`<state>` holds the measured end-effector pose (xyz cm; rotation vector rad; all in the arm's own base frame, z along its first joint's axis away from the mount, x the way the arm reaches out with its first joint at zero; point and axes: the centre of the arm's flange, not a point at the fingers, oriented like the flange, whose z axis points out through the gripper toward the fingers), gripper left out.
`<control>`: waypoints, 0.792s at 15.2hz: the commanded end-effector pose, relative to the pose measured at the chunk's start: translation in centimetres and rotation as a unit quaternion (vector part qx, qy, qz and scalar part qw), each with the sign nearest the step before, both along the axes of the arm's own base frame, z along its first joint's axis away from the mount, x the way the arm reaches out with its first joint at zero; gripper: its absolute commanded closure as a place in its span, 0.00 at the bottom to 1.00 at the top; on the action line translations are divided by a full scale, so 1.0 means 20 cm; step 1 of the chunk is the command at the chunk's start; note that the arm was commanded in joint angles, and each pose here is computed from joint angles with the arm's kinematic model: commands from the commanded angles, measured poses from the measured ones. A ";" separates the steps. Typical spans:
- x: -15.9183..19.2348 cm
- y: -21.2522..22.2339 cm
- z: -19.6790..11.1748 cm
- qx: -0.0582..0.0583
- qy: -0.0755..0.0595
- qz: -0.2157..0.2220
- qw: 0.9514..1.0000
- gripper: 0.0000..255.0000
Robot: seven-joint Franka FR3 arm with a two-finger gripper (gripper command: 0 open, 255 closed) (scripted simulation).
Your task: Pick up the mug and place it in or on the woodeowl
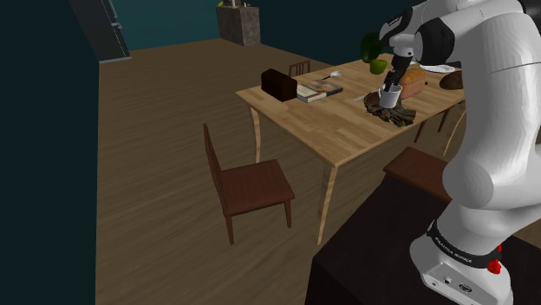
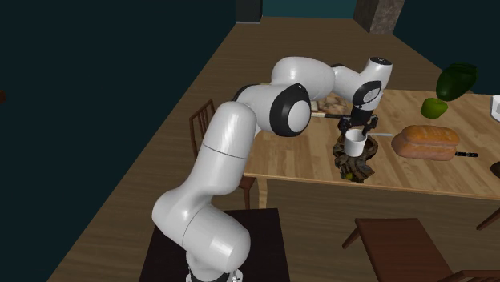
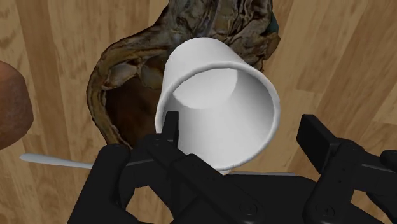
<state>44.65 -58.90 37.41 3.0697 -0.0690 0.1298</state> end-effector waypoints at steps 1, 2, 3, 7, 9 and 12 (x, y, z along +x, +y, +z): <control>0.00 0.00 0.00 0.000 0.000 0.000 1.000 0.00; -0.01 0.00 0.07 0.000 0.000 0.000 1.000 0.00; -0.01 0.01 0.13 0.000 0.000 0.000 1.000 0.00; -0.02 0.02 0.25 0.000 0.000 0.000 1.000 0.00; -0.02 0.02 0.25 0.000 0.000 0.000 1.000 0.00; -0.02 0.02 0.25 0.000 0.000 0.000 1.000 0.00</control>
